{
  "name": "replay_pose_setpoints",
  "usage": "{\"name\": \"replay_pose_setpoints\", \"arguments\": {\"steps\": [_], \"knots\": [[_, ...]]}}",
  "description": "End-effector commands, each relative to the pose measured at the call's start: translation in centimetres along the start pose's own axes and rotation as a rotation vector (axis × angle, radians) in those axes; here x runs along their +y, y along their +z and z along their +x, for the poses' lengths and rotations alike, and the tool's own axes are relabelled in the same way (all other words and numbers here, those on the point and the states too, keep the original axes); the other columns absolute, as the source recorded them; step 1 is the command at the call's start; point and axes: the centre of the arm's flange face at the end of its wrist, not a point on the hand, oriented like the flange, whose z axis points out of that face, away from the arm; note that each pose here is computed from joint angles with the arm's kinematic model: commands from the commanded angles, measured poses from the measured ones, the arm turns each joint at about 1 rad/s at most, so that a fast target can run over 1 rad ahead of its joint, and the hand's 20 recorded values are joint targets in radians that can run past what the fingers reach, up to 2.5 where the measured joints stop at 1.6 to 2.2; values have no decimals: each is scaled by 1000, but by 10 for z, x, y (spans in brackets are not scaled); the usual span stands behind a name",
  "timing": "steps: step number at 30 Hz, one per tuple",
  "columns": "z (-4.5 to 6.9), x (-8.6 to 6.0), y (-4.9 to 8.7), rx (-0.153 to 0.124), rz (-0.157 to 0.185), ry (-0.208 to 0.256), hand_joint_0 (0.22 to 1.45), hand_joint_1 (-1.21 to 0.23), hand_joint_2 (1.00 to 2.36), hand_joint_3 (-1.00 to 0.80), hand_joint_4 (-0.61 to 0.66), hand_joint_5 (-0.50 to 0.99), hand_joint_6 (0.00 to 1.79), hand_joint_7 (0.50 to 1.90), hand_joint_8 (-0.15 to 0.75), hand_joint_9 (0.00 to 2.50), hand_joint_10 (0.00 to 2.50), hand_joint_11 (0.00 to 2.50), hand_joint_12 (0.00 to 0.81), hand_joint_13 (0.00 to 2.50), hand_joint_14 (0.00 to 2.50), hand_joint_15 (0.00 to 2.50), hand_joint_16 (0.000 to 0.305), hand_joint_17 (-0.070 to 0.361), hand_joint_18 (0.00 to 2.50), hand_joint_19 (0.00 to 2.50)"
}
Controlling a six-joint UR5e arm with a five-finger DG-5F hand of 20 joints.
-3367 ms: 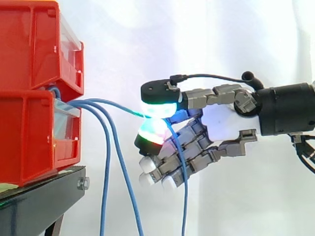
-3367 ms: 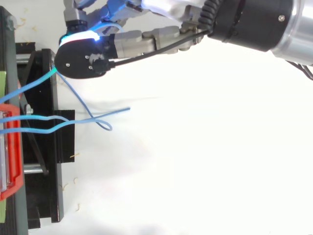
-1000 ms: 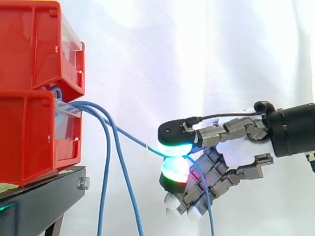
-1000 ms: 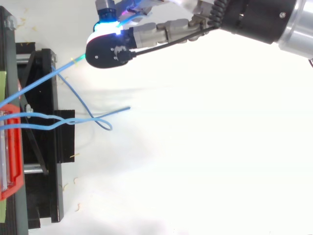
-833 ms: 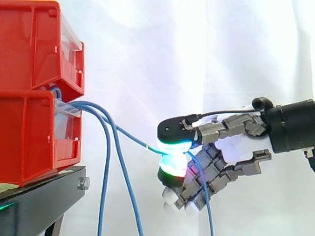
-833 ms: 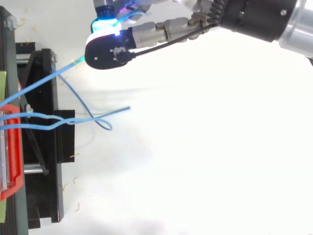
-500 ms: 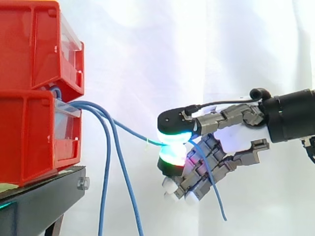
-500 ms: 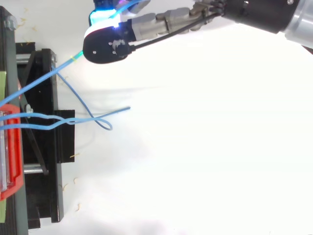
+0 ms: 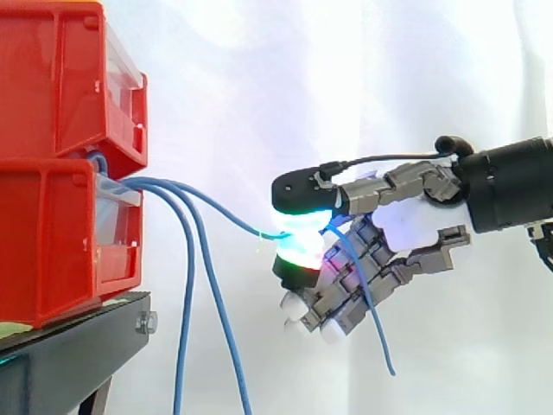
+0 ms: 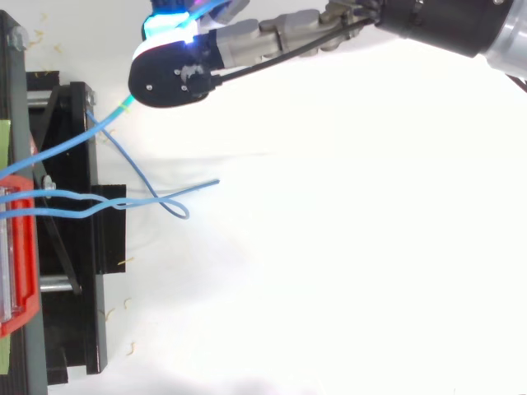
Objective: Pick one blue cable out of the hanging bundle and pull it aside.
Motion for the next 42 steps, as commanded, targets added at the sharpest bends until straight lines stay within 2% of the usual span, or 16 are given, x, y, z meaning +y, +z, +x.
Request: {"name": "replay_pose_setpoints", "arguments": {"steps": [1,6,9,12,16,24,28,33,35,37,42], "knots": [[-4,5,-7,10,27,-10,650,-811,1023,-36,280,-197,917,1441,312,717,13,648,406,594,13,361,54,121,566,484],[-6,7,-23,39,105,-39,648,-806,1023,-11,279,-192,917,1458,320,730,14,650,408,596,13,363,54,122,566,498],[-4,7,-25,48,118,-19,651,-807,1020,3,283,-188,917,1460,324,743,14,651,413,600,13,365,55,124,571,495],[3,8,-26,56,120,29,651,-808,1021,15,287,-185,916,1470,328,751,12,652,415,602,14,358,56,125,574,495],[10,11,-28,62,118,65,651,-810,1019,25,290,-184,915,1478,327,757,13,658,419,608,13,366,56,126,577,492],[10,12,-27,63,109,70,651,-813,1017,50,294,-177,912,1498,333,775,13,655,425,613,13,370,57,128,587,495],[12,11,-25,60,92,73,648,-814,1013,79,301,-171,911,1503,342,795,10,646,432,624,12,370,58,131,598,499],[16,-1,-21,54,74,82,645,-815,1009,90,306,-165,909,1514,348,808,10,651,440,632,14,373,60,135,609,501],[19,-6,-18,48,51,92,645,-814,1009,95,310,-164,909,1518,348,811,13,631,443,636,12,373,60,135,611,503],[21,-4,-13,38,5,110,645,-814,1008,95,308,-163,909,1517,350,818,12,647,445,638,12,366,60,136,612,502],[21,-1,-10,31,-23,120,643,-814,1006,99,313,-160,907,1528,354,821,12,635,446,642,12,374,61,137,615,508]]}}
